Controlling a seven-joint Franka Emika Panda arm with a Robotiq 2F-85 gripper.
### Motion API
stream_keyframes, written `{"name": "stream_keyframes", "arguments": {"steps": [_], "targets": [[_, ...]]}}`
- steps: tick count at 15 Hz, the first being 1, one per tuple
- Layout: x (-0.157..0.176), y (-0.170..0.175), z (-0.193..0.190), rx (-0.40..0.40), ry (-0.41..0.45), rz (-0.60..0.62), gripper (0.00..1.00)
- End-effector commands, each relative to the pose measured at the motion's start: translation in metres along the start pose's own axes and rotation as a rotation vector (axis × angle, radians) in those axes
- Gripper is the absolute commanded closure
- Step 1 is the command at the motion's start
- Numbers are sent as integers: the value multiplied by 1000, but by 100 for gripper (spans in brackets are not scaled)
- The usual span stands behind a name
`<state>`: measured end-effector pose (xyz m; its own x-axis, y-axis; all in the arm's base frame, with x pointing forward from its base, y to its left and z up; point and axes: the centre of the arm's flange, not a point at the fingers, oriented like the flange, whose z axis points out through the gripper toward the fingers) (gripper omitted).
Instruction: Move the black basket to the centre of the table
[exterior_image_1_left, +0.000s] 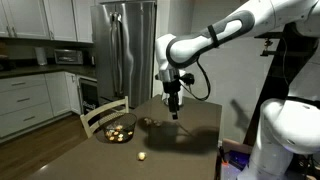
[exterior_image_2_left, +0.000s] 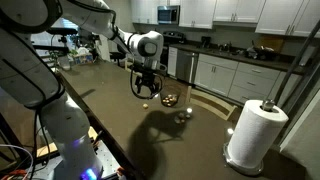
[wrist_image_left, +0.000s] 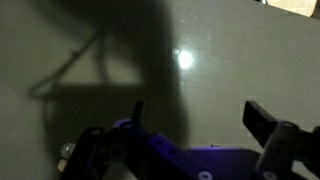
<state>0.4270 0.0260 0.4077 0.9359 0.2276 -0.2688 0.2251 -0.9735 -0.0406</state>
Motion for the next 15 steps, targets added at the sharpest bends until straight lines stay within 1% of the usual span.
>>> {"name": "stream_keyframes", "arguments": {"steps": [1, 8, 9, 11, 15], "targets": [[0, 0, 0, 0, 0, 0, 0], [0, 0, 0, 0, 0, 0, 0], [4, 1, 0, 1, 3, 5, 0], [17, 2, 1, -4, 37, 12, 0], [50, -1, -6, -54, 147, -9, 0]]}}
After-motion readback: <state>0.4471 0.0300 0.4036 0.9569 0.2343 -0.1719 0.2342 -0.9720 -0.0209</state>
